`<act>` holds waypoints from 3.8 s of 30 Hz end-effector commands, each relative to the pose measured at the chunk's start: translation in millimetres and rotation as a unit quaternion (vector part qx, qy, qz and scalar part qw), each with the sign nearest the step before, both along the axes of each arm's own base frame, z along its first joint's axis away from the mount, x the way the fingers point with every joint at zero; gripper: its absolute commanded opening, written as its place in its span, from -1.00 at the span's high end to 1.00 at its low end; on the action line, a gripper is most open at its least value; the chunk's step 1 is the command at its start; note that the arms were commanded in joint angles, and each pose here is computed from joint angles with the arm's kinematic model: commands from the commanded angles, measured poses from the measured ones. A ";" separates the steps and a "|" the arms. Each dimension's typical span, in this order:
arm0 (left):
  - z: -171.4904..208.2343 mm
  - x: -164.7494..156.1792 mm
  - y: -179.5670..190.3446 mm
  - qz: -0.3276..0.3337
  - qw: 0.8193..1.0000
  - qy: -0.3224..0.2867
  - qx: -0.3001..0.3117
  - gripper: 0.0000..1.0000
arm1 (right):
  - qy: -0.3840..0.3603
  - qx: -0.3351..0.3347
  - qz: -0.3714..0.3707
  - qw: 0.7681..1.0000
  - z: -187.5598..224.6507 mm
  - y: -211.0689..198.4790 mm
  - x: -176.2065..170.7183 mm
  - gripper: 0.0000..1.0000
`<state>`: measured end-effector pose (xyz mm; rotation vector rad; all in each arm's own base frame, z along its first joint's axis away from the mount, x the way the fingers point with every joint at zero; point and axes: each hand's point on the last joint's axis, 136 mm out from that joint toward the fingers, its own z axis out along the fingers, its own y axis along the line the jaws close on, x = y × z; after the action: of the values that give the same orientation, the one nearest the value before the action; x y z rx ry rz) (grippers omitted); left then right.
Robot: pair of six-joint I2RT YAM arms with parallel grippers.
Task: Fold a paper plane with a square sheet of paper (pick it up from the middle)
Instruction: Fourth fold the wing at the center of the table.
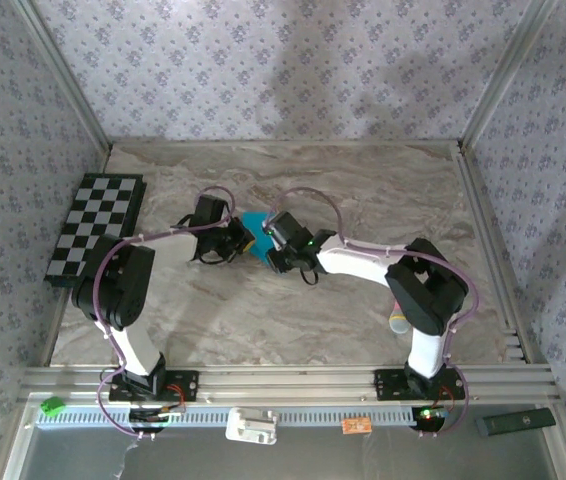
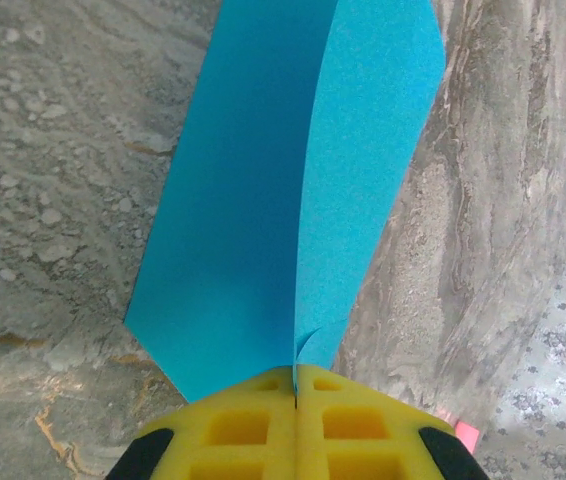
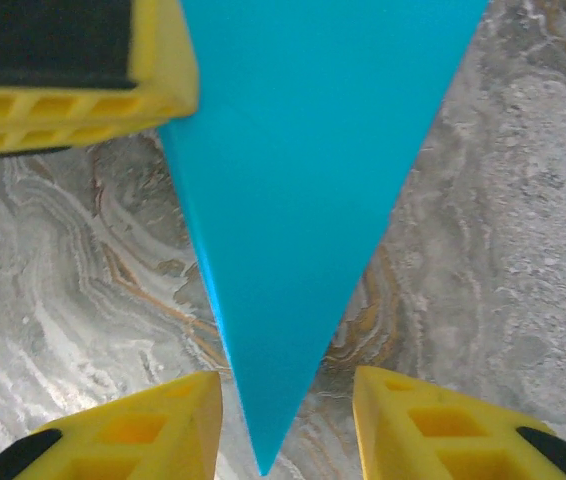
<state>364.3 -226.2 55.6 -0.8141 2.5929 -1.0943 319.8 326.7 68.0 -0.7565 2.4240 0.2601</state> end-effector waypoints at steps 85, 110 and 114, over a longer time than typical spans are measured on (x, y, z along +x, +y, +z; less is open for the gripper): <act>-19.5 -3.6 -3.5 0.004 0.998 0.063 -0.025 0.69 | 0.018 0.018 0.051 0.998 -33.1 5.2 5.2 0.74; -48.6 -23.6 4.0 0.014 0.992 0.123 0.000 0.63 | -0.032 -0.055 0.044 0.997 -20.9 -1.5 8.3 0.39; -48.4 -24.4 3.7 0.013 0.992 0.124 -0.001 0.63 | -0.034 -0.063 0.040 0.997 -24.2 -2.2 10.6 0.41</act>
<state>352.2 -225.3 23.8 -0.9877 2.7027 -1.1114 324.7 321.1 30.8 -0.8970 2.3970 0.1444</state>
